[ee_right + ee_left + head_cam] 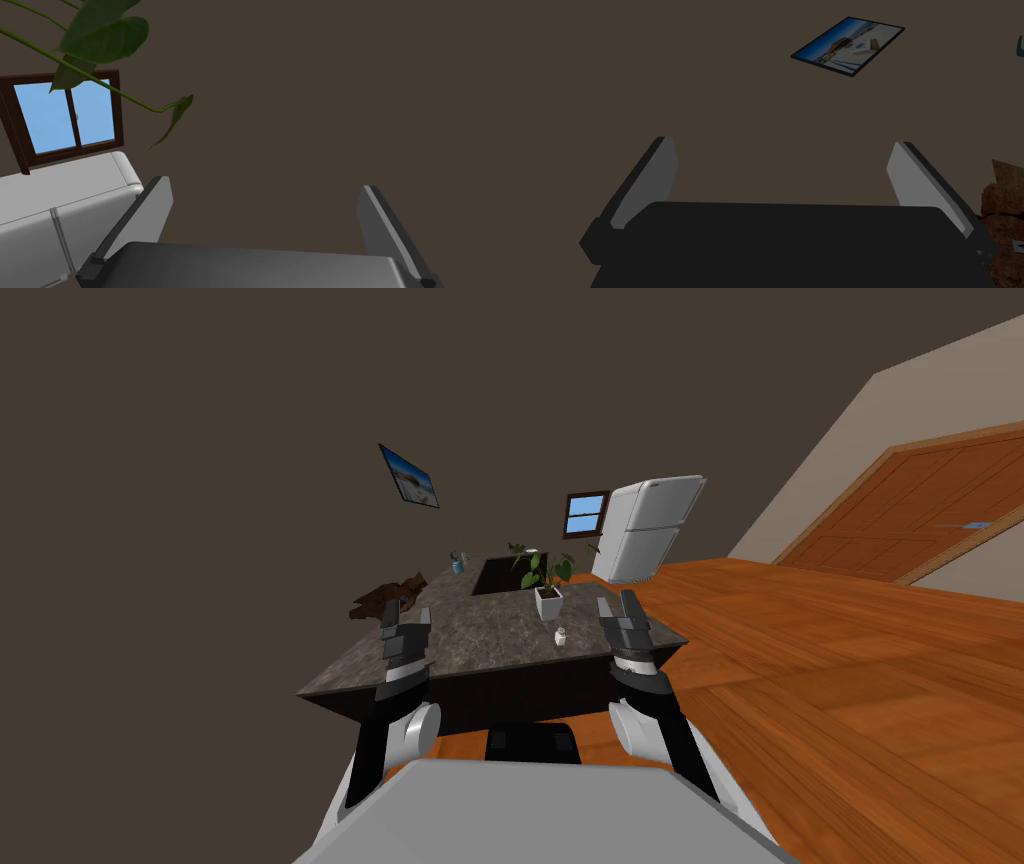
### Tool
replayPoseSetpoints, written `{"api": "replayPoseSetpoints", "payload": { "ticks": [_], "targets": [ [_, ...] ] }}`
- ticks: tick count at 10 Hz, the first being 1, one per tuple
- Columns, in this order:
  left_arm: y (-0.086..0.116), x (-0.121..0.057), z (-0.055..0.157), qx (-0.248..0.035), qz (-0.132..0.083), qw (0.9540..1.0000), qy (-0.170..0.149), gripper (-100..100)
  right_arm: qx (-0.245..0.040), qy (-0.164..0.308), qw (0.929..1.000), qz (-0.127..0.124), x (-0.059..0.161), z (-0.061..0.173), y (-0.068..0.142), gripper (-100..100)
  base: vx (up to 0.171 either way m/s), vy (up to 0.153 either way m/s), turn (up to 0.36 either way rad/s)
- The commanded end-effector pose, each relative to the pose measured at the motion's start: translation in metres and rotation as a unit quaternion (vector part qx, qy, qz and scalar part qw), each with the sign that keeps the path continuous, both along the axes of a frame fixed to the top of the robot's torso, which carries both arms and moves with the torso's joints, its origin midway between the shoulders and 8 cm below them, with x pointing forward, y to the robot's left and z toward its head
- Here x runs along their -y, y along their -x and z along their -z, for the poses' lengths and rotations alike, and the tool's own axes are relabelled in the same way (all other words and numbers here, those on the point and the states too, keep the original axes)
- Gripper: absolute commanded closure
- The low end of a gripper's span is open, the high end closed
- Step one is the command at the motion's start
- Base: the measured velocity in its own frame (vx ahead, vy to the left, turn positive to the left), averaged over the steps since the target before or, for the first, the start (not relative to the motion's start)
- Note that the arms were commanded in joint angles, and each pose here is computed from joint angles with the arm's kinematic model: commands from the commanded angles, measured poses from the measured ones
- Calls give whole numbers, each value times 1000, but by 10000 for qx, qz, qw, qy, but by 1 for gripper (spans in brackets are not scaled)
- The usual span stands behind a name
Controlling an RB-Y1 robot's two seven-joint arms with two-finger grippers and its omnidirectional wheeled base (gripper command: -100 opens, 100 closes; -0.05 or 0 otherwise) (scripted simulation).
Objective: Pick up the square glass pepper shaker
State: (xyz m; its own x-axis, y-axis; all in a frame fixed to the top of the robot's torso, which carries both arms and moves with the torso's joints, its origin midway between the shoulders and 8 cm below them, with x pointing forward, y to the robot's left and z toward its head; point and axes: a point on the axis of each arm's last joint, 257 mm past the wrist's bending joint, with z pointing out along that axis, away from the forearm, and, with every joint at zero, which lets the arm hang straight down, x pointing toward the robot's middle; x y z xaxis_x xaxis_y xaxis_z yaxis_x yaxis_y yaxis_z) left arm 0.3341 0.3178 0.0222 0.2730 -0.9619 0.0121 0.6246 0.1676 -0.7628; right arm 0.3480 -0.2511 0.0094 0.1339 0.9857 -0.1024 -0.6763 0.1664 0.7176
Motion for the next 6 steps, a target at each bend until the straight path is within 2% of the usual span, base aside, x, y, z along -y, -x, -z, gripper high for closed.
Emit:
{"api": "replayPoseSetpoints", "payload": {
  "ticks": [1,4,6],
  "targets": [
    [0,0,0,0,0,10000,0,0,-145,259,9996,-5,-1,9,-2,-100,-18,15,5],
    [0,0,0,0,0,10000,0,0,-463,763,9960,27,-1,31,-5,-100,-43,33,6],
    [0,0,0,0,0,10000,1,0,-746,1178,9902,70,1,52,-8,-100,-46,46,15]
  ]
}}
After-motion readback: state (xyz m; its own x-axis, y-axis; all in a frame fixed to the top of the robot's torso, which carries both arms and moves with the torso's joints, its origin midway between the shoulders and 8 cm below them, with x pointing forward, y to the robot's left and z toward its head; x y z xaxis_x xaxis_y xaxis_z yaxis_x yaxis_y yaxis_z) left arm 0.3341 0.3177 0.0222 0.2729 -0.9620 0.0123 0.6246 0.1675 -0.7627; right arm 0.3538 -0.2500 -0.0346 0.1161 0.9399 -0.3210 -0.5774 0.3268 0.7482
